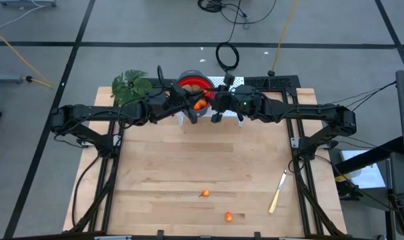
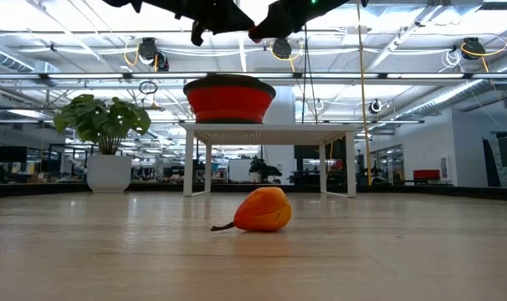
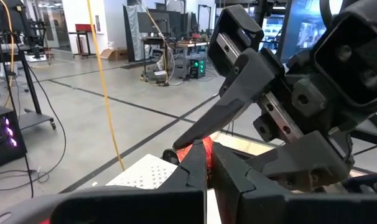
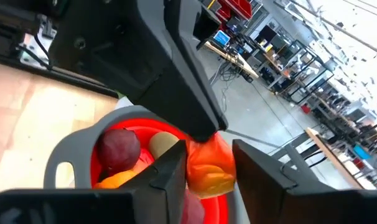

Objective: Pick & Place Fruit
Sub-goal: Put the right peach into the red strainer bowl, then put the top peach into the red strainer bowl

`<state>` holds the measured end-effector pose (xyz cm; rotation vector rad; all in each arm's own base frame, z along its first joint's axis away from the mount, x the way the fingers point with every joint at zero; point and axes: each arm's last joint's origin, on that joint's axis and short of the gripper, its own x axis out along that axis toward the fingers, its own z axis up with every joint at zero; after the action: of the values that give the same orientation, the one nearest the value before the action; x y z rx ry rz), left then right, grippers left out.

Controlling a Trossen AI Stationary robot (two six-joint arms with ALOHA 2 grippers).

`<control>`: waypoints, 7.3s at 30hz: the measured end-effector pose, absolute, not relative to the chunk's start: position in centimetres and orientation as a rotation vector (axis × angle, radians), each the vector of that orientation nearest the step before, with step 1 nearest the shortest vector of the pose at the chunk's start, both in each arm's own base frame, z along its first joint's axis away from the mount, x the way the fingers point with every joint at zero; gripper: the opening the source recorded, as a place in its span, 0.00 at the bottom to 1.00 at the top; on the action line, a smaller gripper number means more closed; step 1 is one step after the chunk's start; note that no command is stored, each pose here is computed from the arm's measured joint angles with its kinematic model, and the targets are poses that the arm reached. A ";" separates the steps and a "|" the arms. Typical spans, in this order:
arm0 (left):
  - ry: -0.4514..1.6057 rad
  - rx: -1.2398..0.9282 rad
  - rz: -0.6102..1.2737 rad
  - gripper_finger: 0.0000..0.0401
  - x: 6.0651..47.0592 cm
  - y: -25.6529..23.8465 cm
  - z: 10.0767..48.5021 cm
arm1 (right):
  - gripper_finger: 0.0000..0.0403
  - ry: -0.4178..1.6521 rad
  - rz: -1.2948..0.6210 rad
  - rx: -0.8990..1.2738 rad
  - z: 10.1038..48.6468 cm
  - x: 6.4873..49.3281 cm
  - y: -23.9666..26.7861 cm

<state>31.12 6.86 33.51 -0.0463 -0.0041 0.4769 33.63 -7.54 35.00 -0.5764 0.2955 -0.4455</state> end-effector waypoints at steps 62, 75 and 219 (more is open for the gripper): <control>0.575 -0.327 0.496 0.00 29.8 13.4 33.9 | 0.00 0.273 0.100 -0.084 36.8 29.5 -6.4; 0.635 -0.363 0.556 0.00 29.7 14.2 32.9 | 0.00 0.307 0.104 -0.080 36.7 29.1 -6.3; 0.910 -0.168 0.032 0.63 38.3 -17.8 12.9 | 0.00 0.202 0.228 -0.039 28.8 12.8 -1.8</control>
<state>38.32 -17.80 12.89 -0.1682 0.9099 0.0316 12.84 -1.77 28.77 -0.0394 0.2018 0.2279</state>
